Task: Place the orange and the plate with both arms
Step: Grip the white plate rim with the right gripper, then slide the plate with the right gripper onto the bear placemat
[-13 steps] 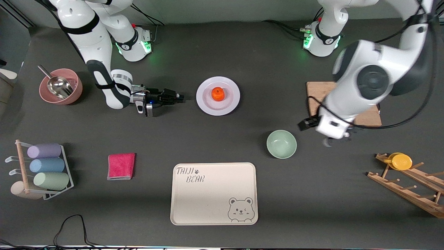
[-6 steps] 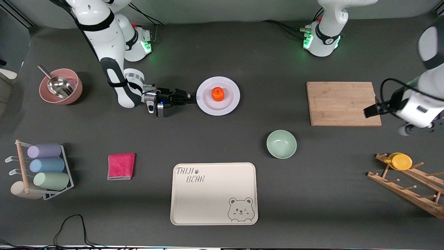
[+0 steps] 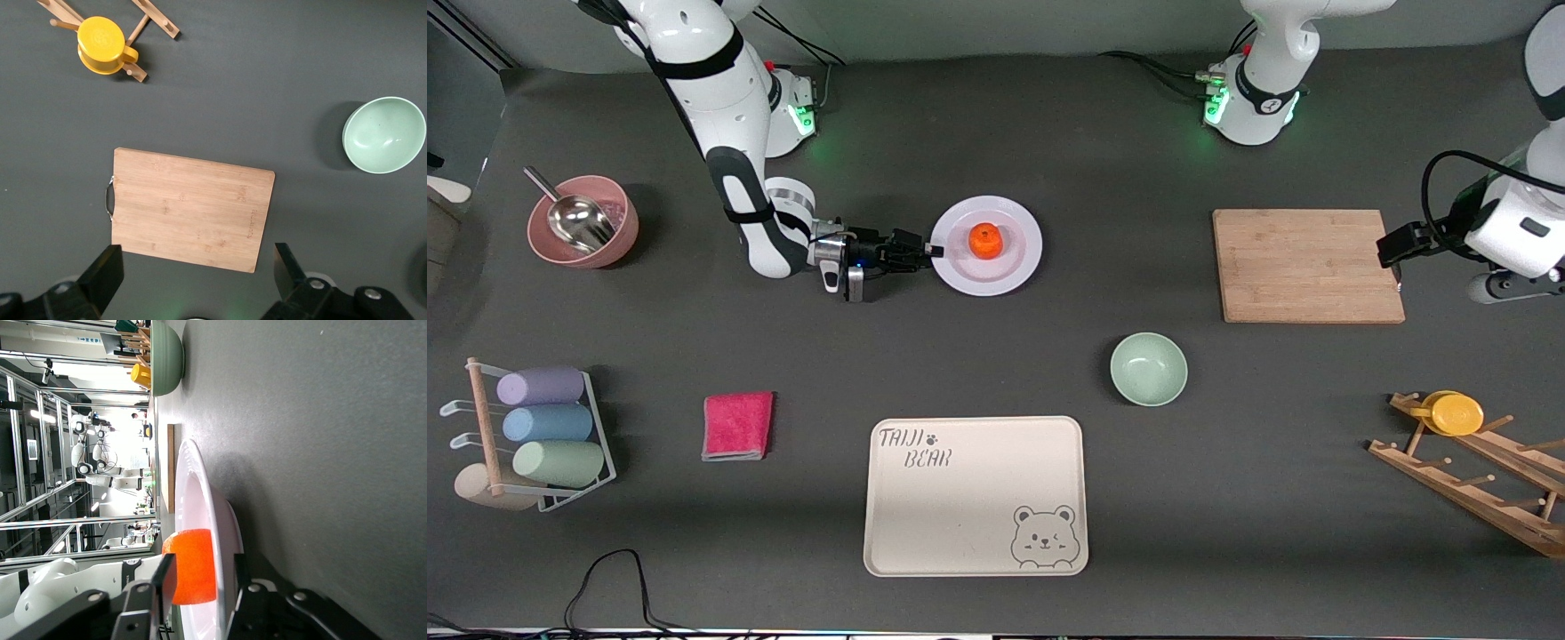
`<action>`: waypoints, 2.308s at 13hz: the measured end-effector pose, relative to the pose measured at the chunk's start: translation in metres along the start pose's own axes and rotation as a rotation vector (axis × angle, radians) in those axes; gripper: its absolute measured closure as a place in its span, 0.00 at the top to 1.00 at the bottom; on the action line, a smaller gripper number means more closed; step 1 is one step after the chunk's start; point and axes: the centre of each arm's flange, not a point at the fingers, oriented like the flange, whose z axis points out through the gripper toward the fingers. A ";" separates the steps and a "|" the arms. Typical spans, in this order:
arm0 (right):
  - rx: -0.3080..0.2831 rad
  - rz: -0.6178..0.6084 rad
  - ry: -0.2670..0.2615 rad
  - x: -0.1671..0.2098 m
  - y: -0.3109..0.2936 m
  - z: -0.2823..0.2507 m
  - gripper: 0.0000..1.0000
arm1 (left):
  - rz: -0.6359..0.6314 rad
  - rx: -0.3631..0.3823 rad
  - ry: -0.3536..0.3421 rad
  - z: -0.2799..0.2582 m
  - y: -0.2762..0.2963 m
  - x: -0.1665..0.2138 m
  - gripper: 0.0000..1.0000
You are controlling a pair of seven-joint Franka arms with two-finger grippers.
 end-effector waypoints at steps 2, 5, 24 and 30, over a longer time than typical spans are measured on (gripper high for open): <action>0.000 -0.001 0.000 0.001 0.000 0.001 0.28 | 0.014 0.006 -0.003 0.001 0.007 -0.005 1.00; 0.003 -0.003 -0.003 0.001 0.000 0.002 0.07 | 0.011 0.008 -0.008 0.001 0.005 -0.006 1.00; 0.142 0.066 0.000 0.129 -0.129 -0.037 0.04 | -0.001 0.014 -0.055 -0.017 -0.002 -0.009 1.00; 0.119 -0.011 0.068 0.231 -0.132 -0.045 0.04 | 0.000 0.016 -0.063 -0.018 -0.001 -0.010 1.00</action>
